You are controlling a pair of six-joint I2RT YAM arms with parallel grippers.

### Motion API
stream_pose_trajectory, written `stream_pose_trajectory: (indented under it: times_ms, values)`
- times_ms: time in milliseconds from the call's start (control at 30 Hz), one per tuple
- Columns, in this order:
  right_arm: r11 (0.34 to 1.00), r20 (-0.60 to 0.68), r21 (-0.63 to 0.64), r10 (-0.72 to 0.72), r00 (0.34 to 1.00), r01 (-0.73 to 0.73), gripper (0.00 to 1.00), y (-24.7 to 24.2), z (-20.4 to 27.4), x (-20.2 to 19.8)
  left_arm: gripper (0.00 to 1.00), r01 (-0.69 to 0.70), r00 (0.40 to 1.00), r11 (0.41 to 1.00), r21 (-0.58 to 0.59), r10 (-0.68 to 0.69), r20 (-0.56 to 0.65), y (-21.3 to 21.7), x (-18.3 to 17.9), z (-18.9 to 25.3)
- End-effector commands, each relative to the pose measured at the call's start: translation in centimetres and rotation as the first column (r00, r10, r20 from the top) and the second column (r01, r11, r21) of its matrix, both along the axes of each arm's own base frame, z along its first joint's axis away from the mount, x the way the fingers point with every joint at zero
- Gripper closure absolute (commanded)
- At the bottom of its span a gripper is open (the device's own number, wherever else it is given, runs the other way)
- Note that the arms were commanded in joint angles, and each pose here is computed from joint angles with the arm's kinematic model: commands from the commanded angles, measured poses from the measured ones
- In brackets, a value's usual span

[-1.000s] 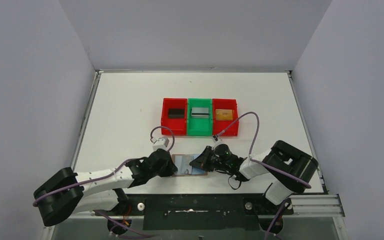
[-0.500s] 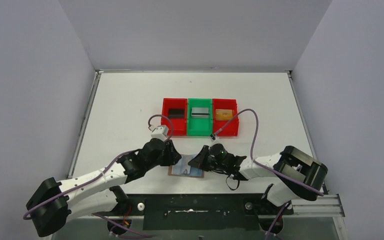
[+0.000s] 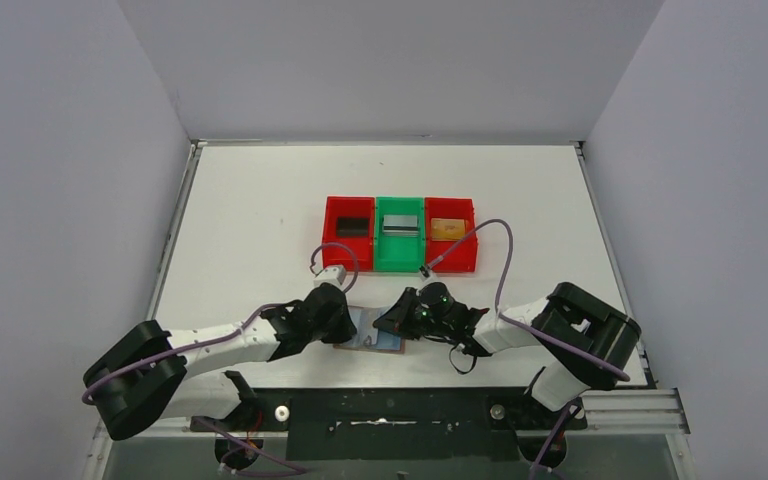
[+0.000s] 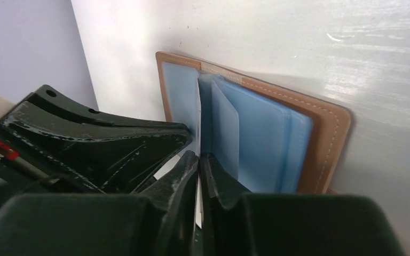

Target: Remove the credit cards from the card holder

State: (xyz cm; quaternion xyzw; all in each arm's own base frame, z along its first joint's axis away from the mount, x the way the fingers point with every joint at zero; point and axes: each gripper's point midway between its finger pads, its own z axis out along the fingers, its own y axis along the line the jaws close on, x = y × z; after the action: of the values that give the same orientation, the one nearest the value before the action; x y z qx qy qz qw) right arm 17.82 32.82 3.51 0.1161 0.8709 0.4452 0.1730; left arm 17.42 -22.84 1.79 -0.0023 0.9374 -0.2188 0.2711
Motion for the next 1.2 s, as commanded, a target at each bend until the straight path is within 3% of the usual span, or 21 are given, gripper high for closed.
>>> stream_pose_trajectory:
  times_ms: [0,67,167,300,467,867,1000,1167]
  values:
    - [0.997,0.022,0.065,-0.040,0.999,0.038,0.89,1.2,1.9,1.4,1.00,0.002,1.000,0.997,0.081,-0.001,-0.011,1.3,-0.1,-1.9]
    - [0.995,0.035,0.081,-0.065,0.997,0.062,0.77,1.1,2.3,1.7,1.00,-0.010,0.999,0.991,0.134,0.015,-0.038,2.4,-0.6,-2.9]
    - [0.996,0.030,0.043,-0.083,0.996,0.081,0.73,0.9,1.8,2.0,1.00,-0.016,0.999,0.995,0.094,0.019,-0.037,2.2,-0.9,-2.8]
    - [0.997,0.023,0.032,-0.066,0.998,0.065,0.81,1.2,1.7,1.8,1.00,-0.031,0.999,0.998,0.054,0.032,-0.024,2.3,-1.1,-2.6]
    - [0.998,0.021,0.050,-0.044,0.999,0.043,1.00,1.1,1.8,1.0,1.00,-0.075,0.997,0.993,0.088,0.076,-0.006,3.2,-0.6,-2.3]
    - [0.991,0.104,-0.076,-0.101,0.989,0.109,1.00,-3.3,2.4,0.7,1.00,-0.092,0.996,0.995,0.039,0.092,0.011,2.8,-0.5,-0.9]
    - [0.987,0.208,-0.045,-0.139,0.968,0.152,1.00,-4.9,4.7,1.2,0.92,-0.078,0.996,0.997,-0.005,0.078,0.049,2.3,-0.1,0.6]
    - [0.982,0.309,-0.037,-0.165,0.937,0.186,1.00,-6.4,6.7,1.7,0.67,-0.077,0.990,0.995,-0.068,0.085,0.111,1.7,0.7,4.0]
